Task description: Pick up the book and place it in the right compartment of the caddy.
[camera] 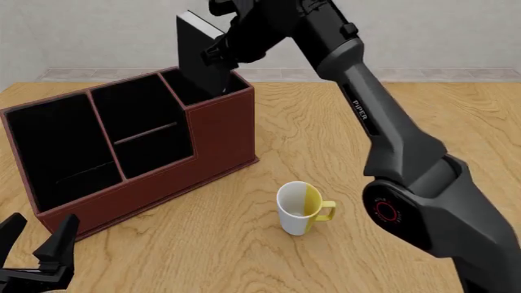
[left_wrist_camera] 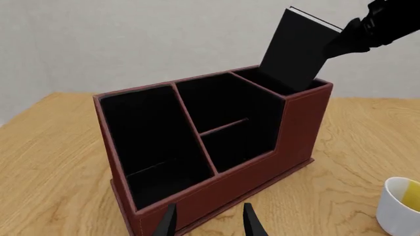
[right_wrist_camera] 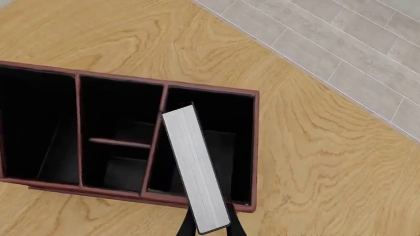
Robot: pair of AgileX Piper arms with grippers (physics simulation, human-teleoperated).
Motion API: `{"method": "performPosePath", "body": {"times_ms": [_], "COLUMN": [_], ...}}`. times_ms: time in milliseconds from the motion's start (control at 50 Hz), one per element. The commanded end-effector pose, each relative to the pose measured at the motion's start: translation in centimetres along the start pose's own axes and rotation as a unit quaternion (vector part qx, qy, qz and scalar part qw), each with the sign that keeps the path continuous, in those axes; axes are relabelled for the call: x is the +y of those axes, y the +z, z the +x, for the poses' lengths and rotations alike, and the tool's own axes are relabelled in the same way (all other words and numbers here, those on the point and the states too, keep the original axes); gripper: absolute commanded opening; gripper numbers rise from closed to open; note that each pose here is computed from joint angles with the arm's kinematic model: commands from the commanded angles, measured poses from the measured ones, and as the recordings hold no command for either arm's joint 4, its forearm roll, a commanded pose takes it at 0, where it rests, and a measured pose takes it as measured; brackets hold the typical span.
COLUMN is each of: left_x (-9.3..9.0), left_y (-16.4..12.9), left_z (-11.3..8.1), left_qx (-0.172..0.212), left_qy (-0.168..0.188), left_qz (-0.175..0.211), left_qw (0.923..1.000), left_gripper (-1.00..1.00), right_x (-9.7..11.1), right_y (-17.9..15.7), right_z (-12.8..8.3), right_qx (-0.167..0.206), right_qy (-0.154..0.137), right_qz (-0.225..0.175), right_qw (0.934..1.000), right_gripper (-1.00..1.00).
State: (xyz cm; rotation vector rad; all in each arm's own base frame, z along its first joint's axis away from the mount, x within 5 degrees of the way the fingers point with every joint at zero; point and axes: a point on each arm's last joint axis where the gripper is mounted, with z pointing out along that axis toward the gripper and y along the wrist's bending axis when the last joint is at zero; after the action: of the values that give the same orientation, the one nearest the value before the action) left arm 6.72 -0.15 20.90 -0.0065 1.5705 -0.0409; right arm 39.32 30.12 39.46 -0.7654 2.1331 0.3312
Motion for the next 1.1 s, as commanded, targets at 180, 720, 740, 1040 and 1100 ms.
{"method": "performPosePath", "body": {"times_ms": [180, 720, 740, 1040, 1100], "left_x": [0.0, 0.1, 0.1, 0.2, 0.2], "left_y": [0.1, 0.6, 0.6, 1.1, 1.3], "left_z": [0.0, -0.1, -0.1, -0.1, -0.1], "left_qx": [0.001, 0.004, 0.004, 0.009, 0.01], "left_qy": [-0.003, -0.009, -0.009, -0.013, -0.014], "left_qz": [-0.002, -0.007, -0.007, -0.012, -0.014], "left_qw": [1.0, 0.9999, 0.9999, 0.9998, 0.9997], "left_gripper": [1.0, 1.0, 1.0, 1.0, 1.0], "right_x": [-0.2, 0.3, 0.3, 0.3, -0.2], "right_y": [1.1, 2.6, 2.7, 3.2, 2.9], "right_z": [0.2, 0.7, 0.7, 0.8, 0.6], "right_qx": [-0.003, 0.001, 0.001, -0.004, -0.011], "right_qy": [0.011, -0.003, -0.004, -0.004, -0.003], "right_qz": [0.001, -0.002, -0.002, -0.002, 0.002], "right_qw": [0.9999, 1.0, 1.0, 1.0, 0.9999], "right_gripper": [-1.0, -1.0, -1.0, -1.0, -1.0]}}
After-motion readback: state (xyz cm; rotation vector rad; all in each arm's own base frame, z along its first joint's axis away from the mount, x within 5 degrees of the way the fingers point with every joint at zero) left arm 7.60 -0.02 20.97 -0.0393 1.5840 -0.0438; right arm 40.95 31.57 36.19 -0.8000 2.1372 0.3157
